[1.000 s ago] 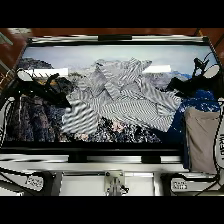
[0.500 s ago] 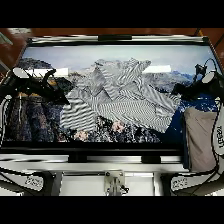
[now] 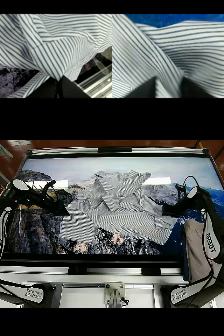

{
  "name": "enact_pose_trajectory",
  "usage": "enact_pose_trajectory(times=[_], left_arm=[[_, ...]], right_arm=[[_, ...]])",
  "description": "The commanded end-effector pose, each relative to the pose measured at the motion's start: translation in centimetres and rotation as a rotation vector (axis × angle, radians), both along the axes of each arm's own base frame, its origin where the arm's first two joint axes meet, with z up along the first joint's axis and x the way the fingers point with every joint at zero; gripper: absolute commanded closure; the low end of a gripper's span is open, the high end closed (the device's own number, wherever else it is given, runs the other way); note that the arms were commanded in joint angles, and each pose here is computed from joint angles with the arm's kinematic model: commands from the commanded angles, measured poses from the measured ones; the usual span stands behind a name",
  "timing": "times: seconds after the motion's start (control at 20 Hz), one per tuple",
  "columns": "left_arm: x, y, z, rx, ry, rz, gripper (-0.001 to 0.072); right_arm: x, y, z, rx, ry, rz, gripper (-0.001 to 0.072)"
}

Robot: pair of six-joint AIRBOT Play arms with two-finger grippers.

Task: Fold the shirts.

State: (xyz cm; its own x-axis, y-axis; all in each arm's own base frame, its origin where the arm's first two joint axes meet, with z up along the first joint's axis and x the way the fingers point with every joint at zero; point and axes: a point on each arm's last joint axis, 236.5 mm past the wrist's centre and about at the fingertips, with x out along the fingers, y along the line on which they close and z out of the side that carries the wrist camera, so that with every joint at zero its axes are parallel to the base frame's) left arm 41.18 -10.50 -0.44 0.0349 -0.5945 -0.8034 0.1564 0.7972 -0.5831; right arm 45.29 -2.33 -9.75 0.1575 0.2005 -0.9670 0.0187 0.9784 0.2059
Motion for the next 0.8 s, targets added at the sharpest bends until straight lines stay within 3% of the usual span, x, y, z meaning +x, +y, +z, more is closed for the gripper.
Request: enact_pose_trajectory(times=[0.0, 0.15, 0.35, 0.6, 0.75], left_arm=[[1.6, 0.3, 0.1, 0.011, -0.053, 0.035, 0.0657], [4.8, 0.7, 1.4, 0.024, -0.167, 0.098, 0.0657], [10.0, -1.4, 4.1, -0.027, -0.325, 0.186, 0.0657], [14.5, -5.5, 6.2, -0.076, -0.439, 0.182, 0.0657], [17.2, -5.0, 9.1, -0.092, -0.518, 0.214, 0.0657]], right_arm=[[-2.2, 1.0, -0.9, 0.003, 0.105, 0.066, 0.0630], [-5.5, 2.4, 2.0, 0.057, 0.206, 0.114, 0.0631], [-10.8, 9.3, 8.2, 0.341, 0.384, 0.145, 0.0631], [-15.0, 17.4, 7.1, 0.307, 0.490, 0.328, 0.0631], [-17.4, 24.7, 6.1, 0.390, 0.476, 0.416, 0.0631]])
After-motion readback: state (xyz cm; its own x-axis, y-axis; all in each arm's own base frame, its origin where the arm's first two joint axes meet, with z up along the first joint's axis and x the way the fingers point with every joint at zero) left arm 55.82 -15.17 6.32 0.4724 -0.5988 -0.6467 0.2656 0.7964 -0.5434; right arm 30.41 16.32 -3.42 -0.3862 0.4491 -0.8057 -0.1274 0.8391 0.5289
